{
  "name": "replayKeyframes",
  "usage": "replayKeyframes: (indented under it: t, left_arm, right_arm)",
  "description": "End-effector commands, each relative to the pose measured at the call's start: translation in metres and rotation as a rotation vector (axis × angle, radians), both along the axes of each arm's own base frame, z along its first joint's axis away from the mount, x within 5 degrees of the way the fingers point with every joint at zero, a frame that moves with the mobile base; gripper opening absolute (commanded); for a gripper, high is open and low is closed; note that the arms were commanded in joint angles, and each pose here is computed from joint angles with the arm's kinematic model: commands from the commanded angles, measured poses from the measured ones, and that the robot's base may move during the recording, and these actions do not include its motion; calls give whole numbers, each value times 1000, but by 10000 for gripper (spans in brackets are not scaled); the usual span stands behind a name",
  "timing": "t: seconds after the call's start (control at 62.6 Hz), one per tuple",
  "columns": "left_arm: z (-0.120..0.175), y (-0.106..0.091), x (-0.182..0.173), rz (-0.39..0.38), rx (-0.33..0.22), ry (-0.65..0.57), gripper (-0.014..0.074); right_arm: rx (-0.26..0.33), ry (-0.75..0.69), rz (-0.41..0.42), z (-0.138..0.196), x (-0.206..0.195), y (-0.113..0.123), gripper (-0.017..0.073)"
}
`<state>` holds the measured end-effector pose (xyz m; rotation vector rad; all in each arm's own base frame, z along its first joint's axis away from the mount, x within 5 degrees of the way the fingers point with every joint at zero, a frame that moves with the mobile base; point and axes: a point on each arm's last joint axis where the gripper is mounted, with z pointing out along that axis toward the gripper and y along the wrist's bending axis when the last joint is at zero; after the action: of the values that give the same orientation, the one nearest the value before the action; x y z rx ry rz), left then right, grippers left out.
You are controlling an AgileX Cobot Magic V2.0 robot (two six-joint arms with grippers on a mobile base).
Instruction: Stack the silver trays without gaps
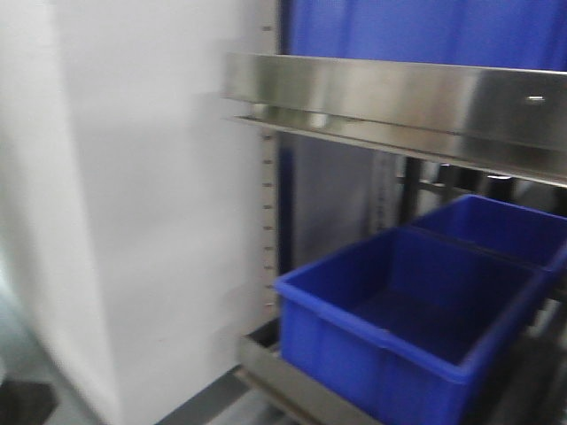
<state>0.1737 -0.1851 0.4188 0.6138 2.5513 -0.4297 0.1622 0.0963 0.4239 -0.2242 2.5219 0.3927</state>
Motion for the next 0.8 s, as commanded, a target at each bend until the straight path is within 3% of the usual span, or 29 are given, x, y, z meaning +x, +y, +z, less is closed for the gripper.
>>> replayKeyframes:
  t: [0.0,0.782]
  left_arm:
    - [13,4,-13,-50,-27,6,-48]
    - [13,4,-13,-50,-27,6,-48]
  right_arm:
    - [46,-68,17,14,-4,-1,57]
    - [46,-68,17,14,-4,-1,57]
